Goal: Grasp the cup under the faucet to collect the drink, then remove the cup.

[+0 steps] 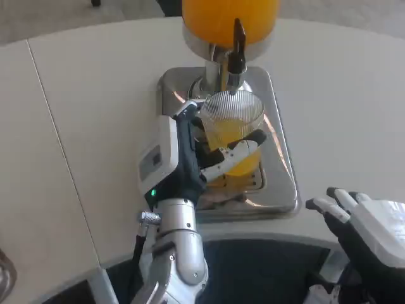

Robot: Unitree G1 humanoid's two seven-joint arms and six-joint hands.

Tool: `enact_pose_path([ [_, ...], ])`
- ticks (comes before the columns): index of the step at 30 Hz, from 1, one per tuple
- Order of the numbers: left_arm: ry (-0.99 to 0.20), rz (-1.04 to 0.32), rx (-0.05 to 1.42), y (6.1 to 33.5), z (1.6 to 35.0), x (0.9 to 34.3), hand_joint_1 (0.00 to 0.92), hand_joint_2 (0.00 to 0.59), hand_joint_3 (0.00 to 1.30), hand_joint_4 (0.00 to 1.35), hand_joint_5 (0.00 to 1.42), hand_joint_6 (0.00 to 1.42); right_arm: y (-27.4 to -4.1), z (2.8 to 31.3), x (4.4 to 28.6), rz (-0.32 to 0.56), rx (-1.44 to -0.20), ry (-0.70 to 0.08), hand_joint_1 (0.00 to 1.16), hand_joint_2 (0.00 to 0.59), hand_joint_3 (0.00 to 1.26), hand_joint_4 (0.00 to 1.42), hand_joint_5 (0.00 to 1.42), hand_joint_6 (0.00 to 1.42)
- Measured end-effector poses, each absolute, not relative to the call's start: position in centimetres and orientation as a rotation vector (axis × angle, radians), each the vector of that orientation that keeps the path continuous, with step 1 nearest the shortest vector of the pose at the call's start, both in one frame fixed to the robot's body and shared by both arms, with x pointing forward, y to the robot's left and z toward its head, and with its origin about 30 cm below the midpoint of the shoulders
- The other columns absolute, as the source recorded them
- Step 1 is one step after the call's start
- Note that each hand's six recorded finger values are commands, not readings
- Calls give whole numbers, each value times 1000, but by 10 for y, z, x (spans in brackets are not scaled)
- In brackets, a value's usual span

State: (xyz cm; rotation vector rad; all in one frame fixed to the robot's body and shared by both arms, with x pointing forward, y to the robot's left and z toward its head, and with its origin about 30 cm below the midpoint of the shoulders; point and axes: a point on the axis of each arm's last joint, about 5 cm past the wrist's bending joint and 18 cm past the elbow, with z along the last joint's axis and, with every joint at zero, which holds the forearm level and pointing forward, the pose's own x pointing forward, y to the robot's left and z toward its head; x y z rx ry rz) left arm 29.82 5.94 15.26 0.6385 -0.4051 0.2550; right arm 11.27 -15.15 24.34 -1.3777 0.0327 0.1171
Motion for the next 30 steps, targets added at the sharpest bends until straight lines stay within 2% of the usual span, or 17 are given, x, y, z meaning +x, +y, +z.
enact_pose_path([
  [8, -412, 281, 612, 66, 149, 300, 535, 53, 718, 819, 1102, 1424, -148, 246, 114, 118, -1382, 44, 760, 421, 115, 0, 0, 0],
  [17, -439, 306, 616, 82, 147, 302, 555, 33, 893, 1031, 1258, 1424, -145, 249, 116, 137, -1371, 42, 757, 421, 115, 0, 0, 0],
  [30, -488, 297, 618, 110, 143, 292, 564, 28, 941, 1101, 1296, 1424, -145, 251, 117, 136, -1345, 35, 743, 424, 115, 0, 0, 0],
])
